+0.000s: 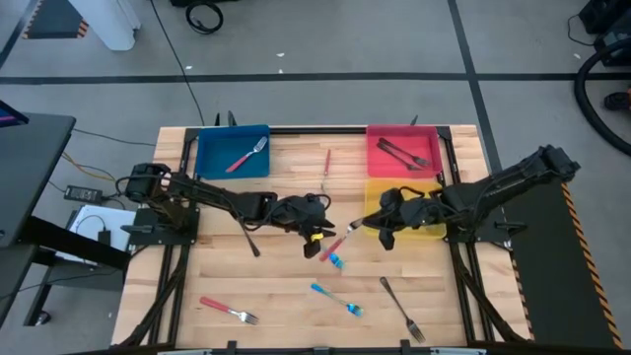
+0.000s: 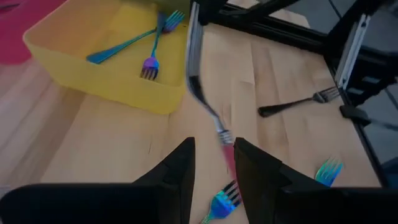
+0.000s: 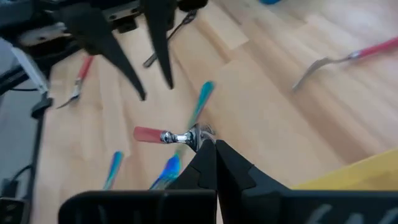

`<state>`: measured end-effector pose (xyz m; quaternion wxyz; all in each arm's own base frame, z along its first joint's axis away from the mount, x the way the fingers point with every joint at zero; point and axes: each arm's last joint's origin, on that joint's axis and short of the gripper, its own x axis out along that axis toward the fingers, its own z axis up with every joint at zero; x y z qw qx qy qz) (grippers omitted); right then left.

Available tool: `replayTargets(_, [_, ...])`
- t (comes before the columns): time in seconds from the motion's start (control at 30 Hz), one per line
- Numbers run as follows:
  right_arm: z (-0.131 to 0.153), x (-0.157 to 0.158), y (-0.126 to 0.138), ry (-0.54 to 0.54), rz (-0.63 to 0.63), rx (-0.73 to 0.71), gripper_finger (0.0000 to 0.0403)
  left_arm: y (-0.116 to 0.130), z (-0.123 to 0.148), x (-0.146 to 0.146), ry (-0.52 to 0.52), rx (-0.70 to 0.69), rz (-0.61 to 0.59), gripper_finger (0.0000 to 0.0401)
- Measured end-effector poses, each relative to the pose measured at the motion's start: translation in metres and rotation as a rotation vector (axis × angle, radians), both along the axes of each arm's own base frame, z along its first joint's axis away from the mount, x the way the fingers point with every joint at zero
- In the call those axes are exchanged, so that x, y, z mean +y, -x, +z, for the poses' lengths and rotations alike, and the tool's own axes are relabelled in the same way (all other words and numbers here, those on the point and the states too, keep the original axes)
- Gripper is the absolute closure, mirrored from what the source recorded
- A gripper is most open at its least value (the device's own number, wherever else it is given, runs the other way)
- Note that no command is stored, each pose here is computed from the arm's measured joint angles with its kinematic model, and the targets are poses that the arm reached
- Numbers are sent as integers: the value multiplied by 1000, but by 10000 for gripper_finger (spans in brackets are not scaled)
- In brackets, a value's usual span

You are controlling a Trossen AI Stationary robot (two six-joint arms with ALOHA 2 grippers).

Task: Sort silverware by color (type)
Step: Put the bottom right pink fork into the blue bin

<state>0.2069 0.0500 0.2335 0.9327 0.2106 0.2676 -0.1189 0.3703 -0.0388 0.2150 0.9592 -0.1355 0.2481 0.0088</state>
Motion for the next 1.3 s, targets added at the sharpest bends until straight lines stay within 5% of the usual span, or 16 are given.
replayTargets(0.33, [0, -12, -3, 69, -8, 6, 403, -1, -1, 10, 208, 28, 12, 291])
replayTargets(1.3, [14, -22, -15, 69, 52, -143, 402, 0, -1, 12, 279, 50, -54, 291])
